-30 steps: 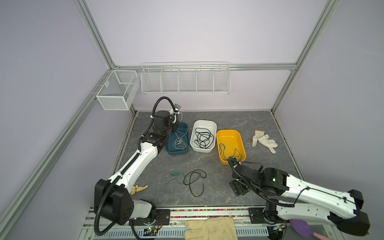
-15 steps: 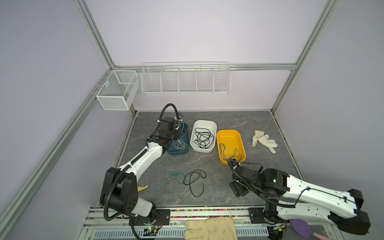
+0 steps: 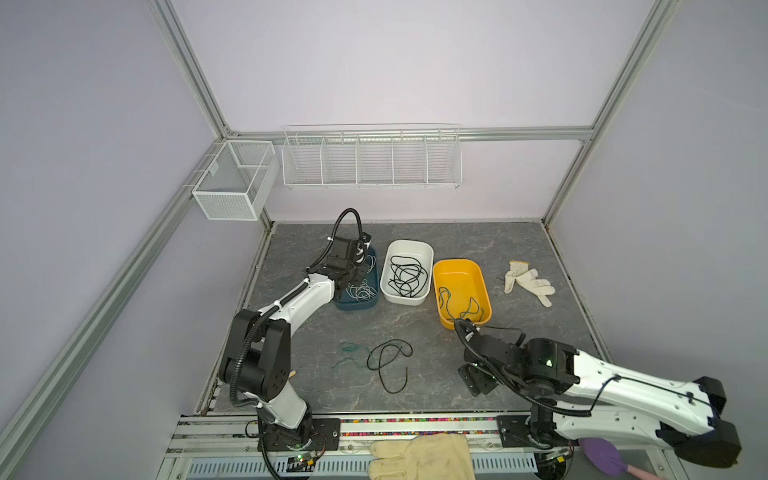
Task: Untangle the cables
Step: 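Lower the white cable into the teal tub with the left gripper, then open the left gripper to release the white cable in the teal tub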
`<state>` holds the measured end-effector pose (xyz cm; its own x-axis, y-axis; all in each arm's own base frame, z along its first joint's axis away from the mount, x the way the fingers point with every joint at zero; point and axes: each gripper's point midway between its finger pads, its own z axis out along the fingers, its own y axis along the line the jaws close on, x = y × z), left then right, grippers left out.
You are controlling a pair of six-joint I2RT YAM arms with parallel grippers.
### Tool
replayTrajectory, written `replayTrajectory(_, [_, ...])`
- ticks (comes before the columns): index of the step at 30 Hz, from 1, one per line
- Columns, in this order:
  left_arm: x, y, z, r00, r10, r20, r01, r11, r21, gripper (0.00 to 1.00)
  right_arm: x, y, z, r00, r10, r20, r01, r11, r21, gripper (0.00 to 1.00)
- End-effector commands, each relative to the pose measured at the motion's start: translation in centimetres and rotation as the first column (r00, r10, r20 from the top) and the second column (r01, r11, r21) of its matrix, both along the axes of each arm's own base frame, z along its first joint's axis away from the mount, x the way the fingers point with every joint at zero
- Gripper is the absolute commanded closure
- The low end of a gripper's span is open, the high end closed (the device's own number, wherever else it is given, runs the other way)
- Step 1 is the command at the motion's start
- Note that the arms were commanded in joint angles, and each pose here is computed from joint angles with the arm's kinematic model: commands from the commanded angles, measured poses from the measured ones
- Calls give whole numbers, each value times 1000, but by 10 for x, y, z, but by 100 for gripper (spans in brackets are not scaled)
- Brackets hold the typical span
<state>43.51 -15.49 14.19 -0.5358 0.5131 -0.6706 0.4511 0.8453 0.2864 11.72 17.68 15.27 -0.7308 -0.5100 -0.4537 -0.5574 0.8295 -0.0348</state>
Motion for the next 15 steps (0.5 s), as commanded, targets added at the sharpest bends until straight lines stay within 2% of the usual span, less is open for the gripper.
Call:
replayTrajectory(1, [0, -2, -6, 998, 6, -61, -7, 1000, -24, 100, -1, -5, 1, 1000, -13, 9, 13, 1000, -8, 12])
replayTrajectory(15, [6, 9, -42, 975, 102, -198, -88, 993, 77, 98, -3, -4, 2, 1000, 1, 16, -1, 1000, -10, 12])
